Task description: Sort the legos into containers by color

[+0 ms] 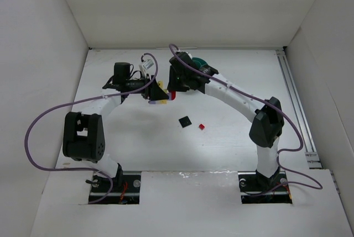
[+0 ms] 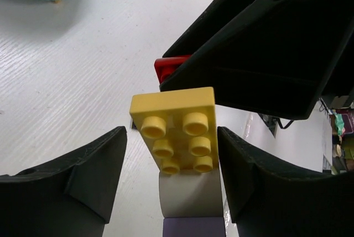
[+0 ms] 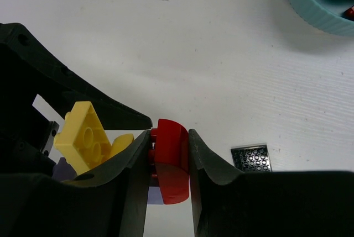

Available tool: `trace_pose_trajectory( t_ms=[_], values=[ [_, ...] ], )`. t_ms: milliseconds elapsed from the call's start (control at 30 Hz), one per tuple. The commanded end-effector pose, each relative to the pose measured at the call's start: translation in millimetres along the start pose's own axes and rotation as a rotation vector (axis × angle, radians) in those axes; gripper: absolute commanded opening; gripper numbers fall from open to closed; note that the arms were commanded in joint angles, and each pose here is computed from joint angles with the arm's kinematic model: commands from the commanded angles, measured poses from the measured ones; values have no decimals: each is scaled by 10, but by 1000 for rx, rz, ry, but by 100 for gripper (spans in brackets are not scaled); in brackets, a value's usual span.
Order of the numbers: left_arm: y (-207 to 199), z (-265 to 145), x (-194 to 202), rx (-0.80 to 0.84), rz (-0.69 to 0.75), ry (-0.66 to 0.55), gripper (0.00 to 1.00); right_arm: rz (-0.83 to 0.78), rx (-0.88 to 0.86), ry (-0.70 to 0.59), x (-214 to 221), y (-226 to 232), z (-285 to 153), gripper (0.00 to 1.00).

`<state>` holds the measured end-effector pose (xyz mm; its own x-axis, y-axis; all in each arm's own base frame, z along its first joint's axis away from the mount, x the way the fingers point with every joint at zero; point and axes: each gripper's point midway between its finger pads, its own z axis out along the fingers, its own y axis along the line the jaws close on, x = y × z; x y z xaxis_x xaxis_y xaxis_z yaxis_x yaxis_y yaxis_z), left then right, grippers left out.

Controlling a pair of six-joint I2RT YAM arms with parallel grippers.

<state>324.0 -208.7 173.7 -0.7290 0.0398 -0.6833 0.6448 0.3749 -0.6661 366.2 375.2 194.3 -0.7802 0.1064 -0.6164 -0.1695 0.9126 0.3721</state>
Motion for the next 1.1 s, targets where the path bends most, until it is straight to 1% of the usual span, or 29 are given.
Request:
trace_pose_trajectory(
  t_ms=[0,100,167,300,333,467,500,600,633,667,733,767,900,933,1067],
  values=[
    [-38,9,-55,20,12,-3,61,31,-59,-105,-315,225,-148,0],
    [-48,7,-89,20,20,-8,53,31,-59,-105,-316,224,-148,0],
    [-30,18,-103,20,19,-7,50,32,-52,-111,-326,212,-146,0],
    [-24,36,-104,38,12,0,36,32,-29,-119,-327,169,-100,0],
    [-45,35,-101,50,12,1,29,31,-7,-124,-321,128,-50,0],
    [-55,32,-134,50,20,-3,19,34,36,-163,-368,40,-7,0],
    [-55,32,-134,50,20,-3,19,37,37,-178,-401,43,-6,0],
    [-55,32,-134,50,20,-3,13,37,80,-199,-400,-56,35,0],
    [-68,23,-112,50,19,-2,13,38,94,-211,-411,-85,52,0],
    [-51,27,-135,42,31,-10,12,40,88,-218,-436,-73,12,0],
    [-94,3,-180,36,53,-28,8,31,125,-209,-390,-210,71,0],
    [-86,9,-157,37,36,-29,8,37,120,-229,-446,-194,26,0],
    [-127,-92,-283,29,39,-92,5,53,167,-238,-487,-419,62,0],
    [-83,-119,-261,20,26,-95,5,53,168,-238,-487,-419,62,0],
    [-137,-178,-303,16,40,-116,3,75,191,-249,-571,-587,18,0]
  ],
)
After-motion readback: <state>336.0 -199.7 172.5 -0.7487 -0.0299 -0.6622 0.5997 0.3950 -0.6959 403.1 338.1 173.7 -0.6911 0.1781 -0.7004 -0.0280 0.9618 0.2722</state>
